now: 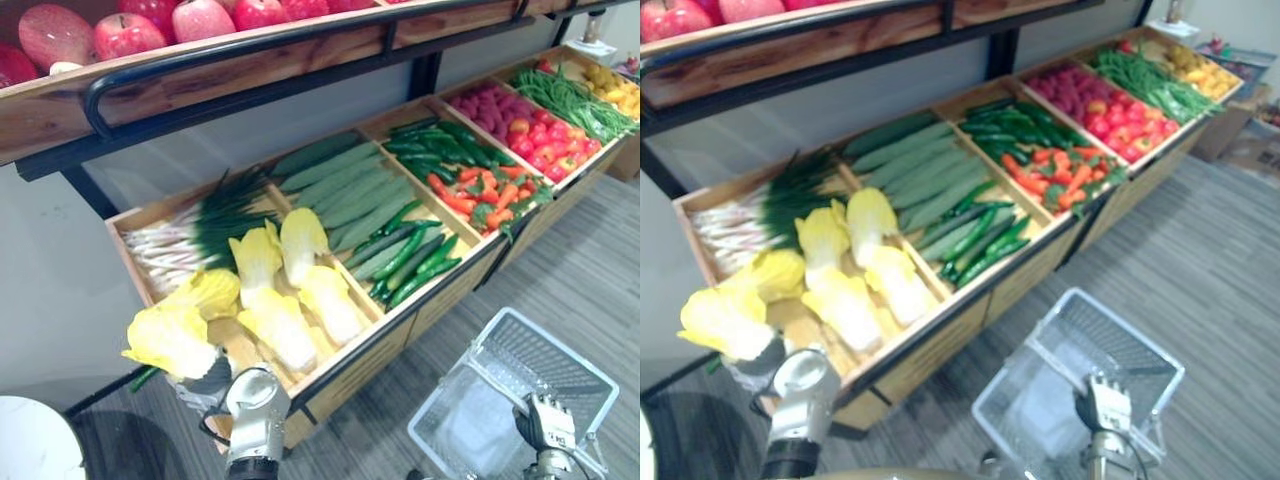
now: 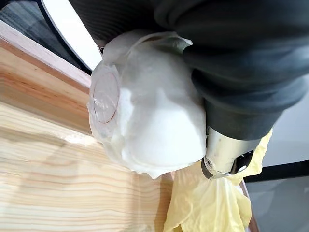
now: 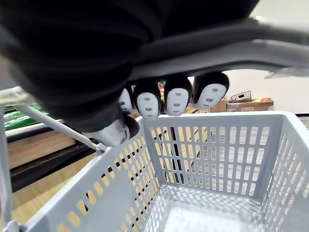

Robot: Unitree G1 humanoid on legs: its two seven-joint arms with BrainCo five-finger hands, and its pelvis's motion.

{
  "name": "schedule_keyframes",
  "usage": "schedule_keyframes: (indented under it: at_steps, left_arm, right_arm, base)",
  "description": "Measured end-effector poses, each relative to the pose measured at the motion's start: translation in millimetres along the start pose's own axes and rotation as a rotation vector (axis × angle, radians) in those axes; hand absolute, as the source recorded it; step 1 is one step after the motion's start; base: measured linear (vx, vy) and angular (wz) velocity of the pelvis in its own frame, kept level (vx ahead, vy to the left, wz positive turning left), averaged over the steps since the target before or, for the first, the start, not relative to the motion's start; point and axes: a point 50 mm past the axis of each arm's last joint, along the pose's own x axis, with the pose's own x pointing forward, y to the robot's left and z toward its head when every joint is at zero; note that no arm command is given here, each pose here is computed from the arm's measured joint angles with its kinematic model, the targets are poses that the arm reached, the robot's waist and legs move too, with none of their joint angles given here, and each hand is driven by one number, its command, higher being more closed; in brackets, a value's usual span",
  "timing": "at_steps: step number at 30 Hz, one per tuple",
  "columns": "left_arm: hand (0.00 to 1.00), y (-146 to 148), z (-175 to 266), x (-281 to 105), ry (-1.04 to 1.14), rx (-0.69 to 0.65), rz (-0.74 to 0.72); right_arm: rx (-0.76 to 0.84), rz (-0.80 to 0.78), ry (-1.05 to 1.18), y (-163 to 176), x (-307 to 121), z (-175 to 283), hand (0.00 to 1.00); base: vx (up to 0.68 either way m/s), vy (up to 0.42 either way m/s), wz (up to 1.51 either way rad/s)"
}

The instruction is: Pick vegetable in the basket

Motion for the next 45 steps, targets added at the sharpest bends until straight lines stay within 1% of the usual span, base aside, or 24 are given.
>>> schedule_keyframes:
  at_steps: [8, 13, 15, 18, 23, 24, 28, 33, 34, 36, 38, 39, 41, 42, 43, 45]
  left_arm:
    - [1.00, -1.8, -3.9, -9.7, -0.019, 0.030, -0.104]
    - [1.00, -8.0, 0.1, -25.9, -0.064, 0.029, -0.230]
    - [1.00, -11.9, 8.2, -34.4, -0.143, 0.029, -0.300]
    - [1.00, -15.0, 21.5, -42.7, -0.226, -0.013, -0.371]
    - [1.00, -12.6, 47.2, -47.1, -0.371, -0.071, -0.465]
    - [1.00, -9.6, 52.1, -47.5, -0.426, -0.059, -0.496]
    - [1.00, -6.6, 65.3, -51.9, -0.522, -0.056, -0.584]
    - [1.00, -9.8, 75.0, -65.0, -0.591, -0.066, -0.772]
    - [1.00, -10.3, 75.3, -66.7, -0.595, -0.065, -0.789]
    - [1.00, -13.8, 74.5, -75.8, -0.611, -0.055, -0.891]
    - [1.00, -16.1, 73.2, -81.9, -0.621, -0.044, -0.960]
    - [1.00, -17.9, 71.9, -86.2, -0.624, -0.035, -1.010]
    - [1.00, -19.4, 70.0, -90.3, -0.628, -0.017, -1.064]
    - [1.00, -20.2, 68.4, -93.2, -0.645, 0.012, -1.131]
    - [1.00, -20.2, 68.0, -94.1, -0.657, 0.027, -1.159]
    - [1.00, -20.3, 67.0, -96.2, -0.680, 0.066, -1.260]
  right_arm:
    - [-0.003, 0.014, 0.000, 0.1, 6.3, 1.4, 1.00]
    - [-0.006, 0.033, 0.025, 0.9, 9.2, -2.2, 1.00]
    - [0.005, 0.039, 0.061, 1.7, 8.2, -6.5, 1.00]
    - [0.022, 0.043, 0.122, 1.6, 5.6, -15.7, 1.00]
    - [0.054, 0.059, 0.200, -0.1, 3.6, -28.9, 1.00]
    - [0.058, 0.071, 0.206, -0.7, 4.2, -30.6, 1.00]
    - [0.072, 0.088, 0.214, -4.9, 8.1, -35.4, 1.00]
    - [0.072, 0.140, 0.169, -18.2, 21.0, -40.5, 1.00]
    - [0.069, 0.143, 0.165, -19.6, 22.2, -41.0, 1.00]
    - [0.057, 0.143, 0.119, -32.4, 33.3, -40.1, 1.00]
    - [0.049, 0.138, 0.073, -43.2, 42.5, -36.7, 1.00]
    - [0.040, 0.136, 0.040, -51.2, 48.8, -34.2, 1.00]
    - [0.023, 0.137, 0.000, -61.0, 57.7, -30.8, 1.00]
    - [0.002, 0.144, -0.041, -70.2, 66.3, -27.0, 1.00]
    - [-0.010, 0.149, -0.061, -73.8, 70.0, -24.7, 1.00]
    - [-0.032, 0.166, -0.122, -87.4, 83.4, -15.7, 1.00]
  base:
    - [0.00, -0.002, 0.03]
    - [0.00, 0.000, 0.01]
    - [0.02, -0.003, 0.08]
    - [0.02, -0.005, 0.06]
    - [0.00, 0.001, -0.07]
    - [0.00, 0.000, -0.25]
    - [-0.01, 0.006, -0.39]
    - [-0.02, 0.021, -0.61]
    - [-0.01, 0.010, -0.58]
    - [-0.03, 0.001, -0.67]
    - [-0.06, -0.002, -0.79]
    - [-0.06, -0.011, -0.76]
    - [-0.07, -0.014, -0.73]
    - [-0.10, -0.007, -0.75]
    - [-0.13, 0.007, -0.92]
    - [-0.10, 0.007, -0.87]
